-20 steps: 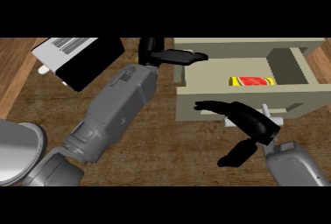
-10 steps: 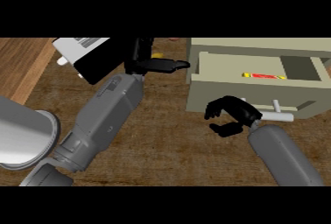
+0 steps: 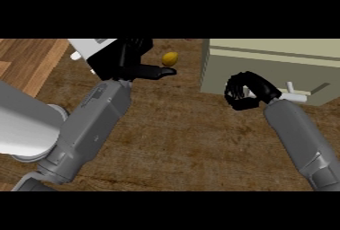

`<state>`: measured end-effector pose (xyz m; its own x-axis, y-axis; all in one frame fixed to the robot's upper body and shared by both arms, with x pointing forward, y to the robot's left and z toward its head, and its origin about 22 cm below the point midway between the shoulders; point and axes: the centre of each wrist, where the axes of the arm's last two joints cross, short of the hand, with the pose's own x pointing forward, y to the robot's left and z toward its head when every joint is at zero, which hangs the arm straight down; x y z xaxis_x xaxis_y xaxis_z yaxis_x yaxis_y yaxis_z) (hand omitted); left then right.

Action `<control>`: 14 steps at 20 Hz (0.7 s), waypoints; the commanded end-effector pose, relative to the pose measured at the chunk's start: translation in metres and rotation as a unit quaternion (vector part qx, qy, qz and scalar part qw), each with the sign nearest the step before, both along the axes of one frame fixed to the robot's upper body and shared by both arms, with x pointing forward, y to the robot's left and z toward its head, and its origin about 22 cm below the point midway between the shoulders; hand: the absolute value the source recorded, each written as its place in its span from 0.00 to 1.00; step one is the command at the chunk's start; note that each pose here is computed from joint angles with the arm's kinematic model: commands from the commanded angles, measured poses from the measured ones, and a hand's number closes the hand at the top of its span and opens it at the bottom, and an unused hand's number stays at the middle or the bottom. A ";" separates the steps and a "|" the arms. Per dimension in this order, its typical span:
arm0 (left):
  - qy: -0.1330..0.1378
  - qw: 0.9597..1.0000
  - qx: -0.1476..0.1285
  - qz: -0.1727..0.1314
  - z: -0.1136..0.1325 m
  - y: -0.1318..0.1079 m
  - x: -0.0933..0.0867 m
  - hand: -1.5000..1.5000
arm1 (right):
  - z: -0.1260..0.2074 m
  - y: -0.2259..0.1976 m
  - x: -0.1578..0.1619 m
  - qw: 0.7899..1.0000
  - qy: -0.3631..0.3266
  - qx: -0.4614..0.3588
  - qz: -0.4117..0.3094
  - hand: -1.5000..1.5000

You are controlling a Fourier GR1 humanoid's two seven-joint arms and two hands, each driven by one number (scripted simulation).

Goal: Pick up the cup, place it into the drawer and close the drawer

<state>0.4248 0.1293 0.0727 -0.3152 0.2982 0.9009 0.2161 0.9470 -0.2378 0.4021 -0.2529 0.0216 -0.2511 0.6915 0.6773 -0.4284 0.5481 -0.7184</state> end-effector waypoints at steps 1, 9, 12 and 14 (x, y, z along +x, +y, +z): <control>0.000 1.000 0.003 -0.008 -0.006 0.012 -0.005 0.00 | 0.038 -0.010 0.027 0.998 -0.043 0.032 -0.042 1.00; -0.001 1.000 0.006 -0.028 -0.006 0.035 -0.006 0.00 | 0.083 -0.042 0.039 0.992 -0.067 0.052 -0.089 1.00; -0.002 0.999 0.007 -0.032 -0.007 0.034 -0.008 0.00 | 0.083 -0.049 0.037 0.993 -0.060 0.063 -0.084 1.00; -0.005 0.999 0.010 -0.035 -0.002 0.040 -0.006 0.00 | 0.093 -0.051 0.039 0.992 -0.063 0.065 -0.088 1.00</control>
<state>0.4180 0.1600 0.0670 -0.2974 0.3034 0.9053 0.2722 0.9358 -0.2242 0.4075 -0.2786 0.0279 -0.1887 0.5680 0.8011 -0.4822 0.6571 -0.5794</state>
